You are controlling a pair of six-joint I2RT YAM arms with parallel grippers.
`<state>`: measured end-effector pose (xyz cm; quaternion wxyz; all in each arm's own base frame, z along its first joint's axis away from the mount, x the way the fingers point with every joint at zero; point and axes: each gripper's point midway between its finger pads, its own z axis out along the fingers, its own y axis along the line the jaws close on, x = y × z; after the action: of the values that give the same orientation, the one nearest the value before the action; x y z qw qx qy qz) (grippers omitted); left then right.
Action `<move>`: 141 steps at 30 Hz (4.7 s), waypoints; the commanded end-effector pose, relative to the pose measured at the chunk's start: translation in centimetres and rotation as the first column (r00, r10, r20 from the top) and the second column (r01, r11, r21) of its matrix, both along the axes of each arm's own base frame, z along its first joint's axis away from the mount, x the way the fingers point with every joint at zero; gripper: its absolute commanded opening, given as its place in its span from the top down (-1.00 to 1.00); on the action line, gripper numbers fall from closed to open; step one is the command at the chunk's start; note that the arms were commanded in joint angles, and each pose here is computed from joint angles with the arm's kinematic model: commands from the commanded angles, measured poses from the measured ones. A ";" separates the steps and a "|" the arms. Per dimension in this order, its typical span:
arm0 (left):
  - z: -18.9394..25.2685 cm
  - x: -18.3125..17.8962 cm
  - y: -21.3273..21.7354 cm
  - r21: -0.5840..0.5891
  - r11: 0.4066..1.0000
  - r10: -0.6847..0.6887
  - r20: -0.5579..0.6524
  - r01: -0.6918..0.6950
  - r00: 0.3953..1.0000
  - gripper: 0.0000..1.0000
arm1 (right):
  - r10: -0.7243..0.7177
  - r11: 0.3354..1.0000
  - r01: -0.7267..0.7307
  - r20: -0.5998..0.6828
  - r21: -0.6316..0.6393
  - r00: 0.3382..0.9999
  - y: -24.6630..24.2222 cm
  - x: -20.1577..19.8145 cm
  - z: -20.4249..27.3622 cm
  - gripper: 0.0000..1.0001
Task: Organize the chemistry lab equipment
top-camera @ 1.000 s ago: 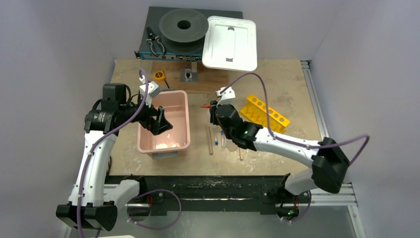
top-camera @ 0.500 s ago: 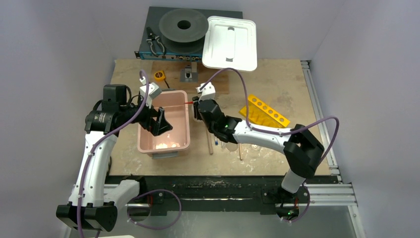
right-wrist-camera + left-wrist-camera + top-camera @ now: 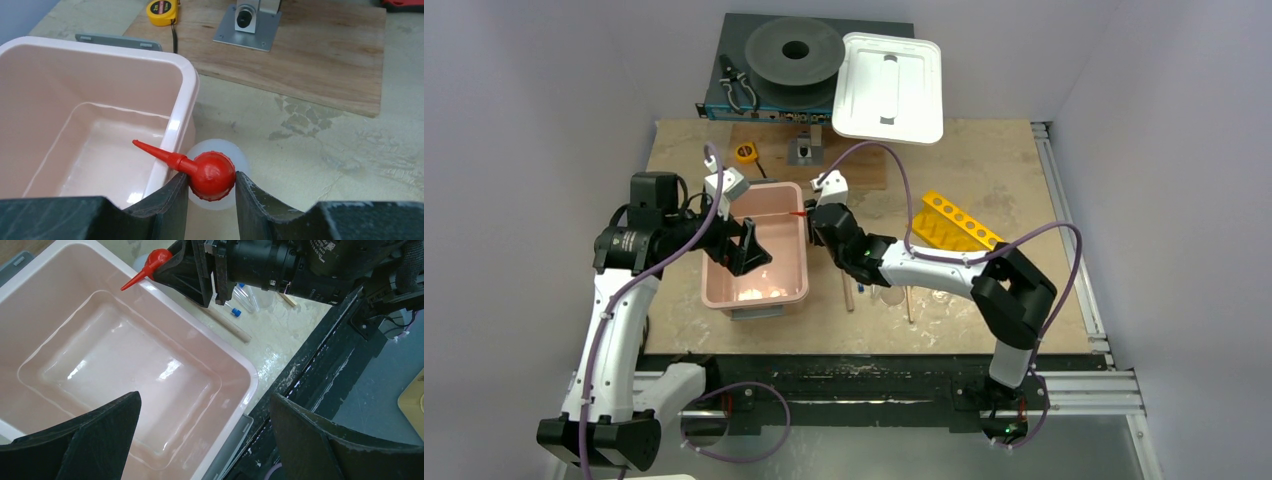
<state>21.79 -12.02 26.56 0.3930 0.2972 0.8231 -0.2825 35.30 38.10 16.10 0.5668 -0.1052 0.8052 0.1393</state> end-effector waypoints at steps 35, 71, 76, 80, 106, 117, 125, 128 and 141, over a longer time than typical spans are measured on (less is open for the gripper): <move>0.0 0.2 0.1 0.022 0.999 -0.026 0.053 0.025 0.998 -1.00 | -0.097 0.995 0.098 -0.103 0.007 0.990 -4.7 3.3 3.0 -0.33; -1.7 0.6 -0.1 0.016 0.999 -0.033 0.002 0.033 0.999 -1.00 | -0.203 0.975 0.159 -0.333 -0.154 0.921 -12.5 -1.2 -9.3 0.57; -2.0 0.6 0.0 0.026 0.999 -0.030 -0.001 0.030 1.000 -1.00 | -0.209 0.973 0.157 -0.363 -0.169 0.908 -12.8 -1.5 -11.0 0.45; -1.9 0.7 0.1 0.028 0.999 -0.028 0.002 0.028 1.000 -1.00 | -0.207 0.973 0.148 -0.384 -0.177 0.900 -13.0 -2.0 -11.8 0.42; -1.8 0.7 0.3 0.041 0.999 -0.025 0.004 0.025 1.000 -1.00 | -0.189 0.980 0.140 -0.441 -0.141 0.877 -13.9 -4.6 -13.2 0.77; -1.3 0.1 -0.2 0.013 0.999 -0.050 0.004 0.050 0.999 -1.00 | -0.054 0.995 0.075 -0.291 0.063 0.955 -11.8 -3.6 -3.6 1.00; 0.1 -1.8 -1.7 -0.060 0.986 -0.151 0.048 0.154 0.987 -1.00 | 0.139 0.960 -0.112 -0.087 0.258 0.986 -9.6 -5.8 4.2 1.00; 1.0 -2.8 -2.2 -0.073 0.972 -0.214 0.117 0.223 0.970 -1.00 | 0.186 0.930 -0.175 -0.004 0.324 0.983 -8.9 -6.6 7.6 1.00; 4.2 -3.9 -5.7 -0.414 0.883 -0.229 0.036 0.223 0.973 -1.00 | 0.285 0.781 -0.446 0.385 0.438 0.878 -4.4 -12.4 20.7 1.00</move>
<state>17.43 -16.04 28.39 0.4041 0.3414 0.7362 -0.4220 24.32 32.59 29.96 0.5909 -0.1303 0.6901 0.3970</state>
